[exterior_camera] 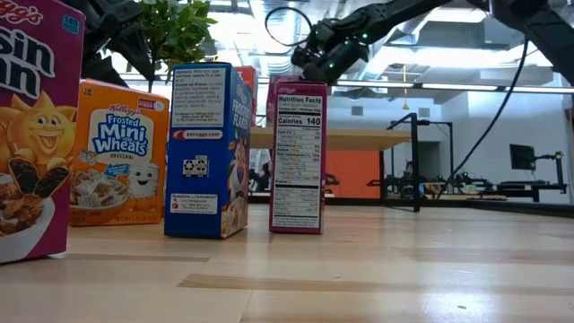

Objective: Stack cereal on shelf
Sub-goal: Put the right violet cereal box on the shelf

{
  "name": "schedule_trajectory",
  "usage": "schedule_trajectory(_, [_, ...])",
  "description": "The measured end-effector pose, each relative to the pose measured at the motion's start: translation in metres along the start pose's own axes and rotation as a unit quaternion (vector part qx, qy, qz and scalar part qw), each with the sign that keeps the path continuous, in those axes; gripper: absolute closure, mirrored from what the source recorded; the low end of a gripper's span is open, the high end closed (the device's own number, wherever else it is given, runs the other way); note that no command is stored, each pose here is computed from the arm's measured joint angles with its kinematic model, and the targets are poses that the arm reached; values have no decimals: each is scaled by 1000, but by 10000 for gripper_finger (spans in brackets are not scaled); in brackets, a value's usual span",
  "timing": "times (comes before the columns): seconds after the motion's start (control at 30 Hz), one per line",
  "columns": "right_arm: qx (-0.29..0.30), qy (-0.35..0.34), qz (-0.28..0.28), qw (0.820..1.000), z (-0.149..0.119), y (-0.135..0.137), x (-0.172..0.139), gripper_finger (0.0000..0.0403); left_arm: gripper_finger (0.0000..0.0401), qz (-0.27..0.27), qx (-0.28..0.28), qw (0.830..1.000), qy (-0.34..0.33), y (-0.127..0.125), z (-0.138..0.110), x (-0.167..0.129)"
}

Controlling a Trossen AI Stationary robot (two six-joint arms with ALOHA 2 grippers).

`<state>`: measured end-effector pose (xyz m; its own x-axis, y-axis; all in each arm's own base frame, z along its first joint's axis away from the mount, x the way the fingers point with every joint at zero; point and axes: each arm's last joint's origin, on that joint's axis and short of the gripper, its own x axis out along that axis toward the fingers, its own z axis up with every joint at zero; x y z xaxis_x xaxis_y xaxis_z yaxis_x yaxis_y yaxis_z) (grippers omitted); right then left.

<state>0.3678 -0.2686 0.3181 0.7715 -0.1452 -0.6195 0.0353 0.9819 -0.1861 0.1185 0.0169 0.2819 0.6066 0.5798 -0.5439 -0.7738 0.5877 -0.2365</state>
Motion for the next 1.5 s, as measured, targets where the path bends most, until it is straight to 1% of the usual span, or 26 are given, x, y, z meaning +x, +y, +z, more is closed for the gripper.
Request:
schedule_trajectory(0.1, [-19,-1,-13,1000,2,0,-2,219,80,0,0,1000,0,0,0,0])
schedule_trajectory(0.27, [-13,11,-8,1000,-6,-6,-4,225,80,1,1,1000,1,0,0,0])
schedule_trajectory(0.43, [-15,23,8,1000,-14,-5,11,229,80,5,5,1000,4,1,-1,0])
schedule_trajectory(0.53, [-13,21,16,1000,-15,-4,18,224,80,7,3,1000,2,1,-1,0])
schedule_trajectory(0.7, [-16,19,15,1000,-14,-4,17,212,80,8,1,1000,1,1,-1,0])
schedule_trajectory(0.8, [-2,20,13,1000,-15,-5,17,201,80,10,1,1000,-1,1,-1,0])
schedule_trajectory(0.93, [16,27,22,999,-18,-6,16,172,80,11,1,1000,-2,1,-1,0])
schedule_trajectory(1.1, [15,29,19,999,-18,-5,18,130,80,11,1,1000,-2,1,-1,0])
schedule_trajectory(1.23, [12,40,8,999,-17,-5,16,109,80,11,1,1000,-2,1,-1,0])
schedule_trajectory(1.37, [11,48,-6,999,-8,-9,4,97,80,11,1,1000,-2,1,-1,0])
schedule_trajectory(1.5, [15,73,4,997,-1,-12,-15,91,80,11,5,1000,-2,1,-1,0])
